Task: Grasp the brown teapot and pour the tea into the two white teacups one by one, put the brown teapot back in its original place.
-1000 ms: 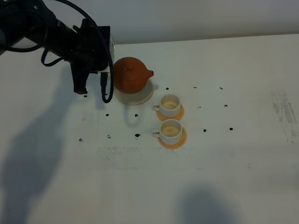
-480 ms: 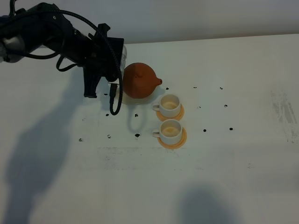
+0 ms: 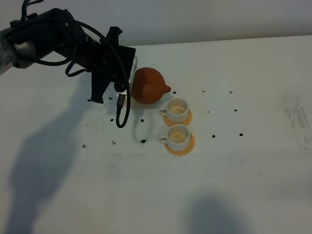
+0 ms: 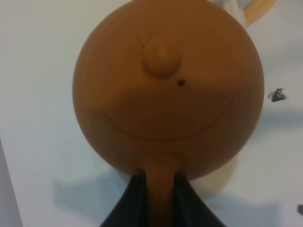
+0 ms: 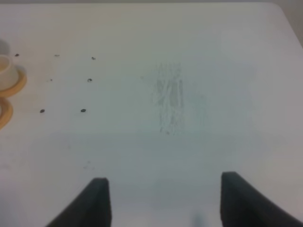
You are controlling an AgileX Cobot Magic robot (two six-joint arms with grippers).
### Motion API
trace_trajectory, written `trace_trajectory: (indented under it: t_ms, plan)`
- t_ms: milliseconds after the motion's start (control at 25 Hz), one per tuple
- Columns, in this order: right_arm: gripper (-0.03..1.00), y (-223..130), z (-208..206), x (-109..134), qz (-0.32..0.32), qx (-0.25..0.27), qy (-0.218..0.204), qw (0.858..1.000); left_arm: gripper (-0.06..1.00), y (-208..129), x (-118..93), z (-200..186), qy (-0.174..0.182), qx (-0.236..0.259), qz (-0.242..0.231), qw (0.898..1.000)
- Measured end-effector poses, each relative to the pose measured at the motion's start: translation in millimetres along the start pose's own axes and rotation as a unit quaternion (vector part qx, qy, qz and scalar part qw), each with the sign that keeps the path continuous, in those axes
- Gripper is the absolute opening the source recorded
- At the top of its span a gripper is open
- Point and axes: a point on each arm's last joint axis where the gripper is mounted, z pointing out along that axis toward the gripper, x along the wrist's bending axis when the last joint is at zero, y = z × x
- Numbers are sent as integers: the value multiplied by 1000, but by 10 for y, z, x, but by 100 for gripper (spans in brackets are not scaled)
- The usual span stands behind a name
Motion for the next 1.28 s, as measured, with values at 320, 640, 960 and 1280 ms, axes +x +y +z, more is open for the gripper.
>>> trace_trajectory:
  t_ms: [320,640,960,1280]
  plan:
    - [51,0,0,0,0,0,0,1000,10,90,-10,76,2,6,32,999]
    - [51,0,0,0,0,0,0,1000,10,113,-4,85,5,16,72,997]
    - [51,0,0,0,0,0,0,1000,10,174,4,103,10,23,92,995]
    - [51,0,0,0,0,0,0,1000,10,207,23,113,20,35,114,993]
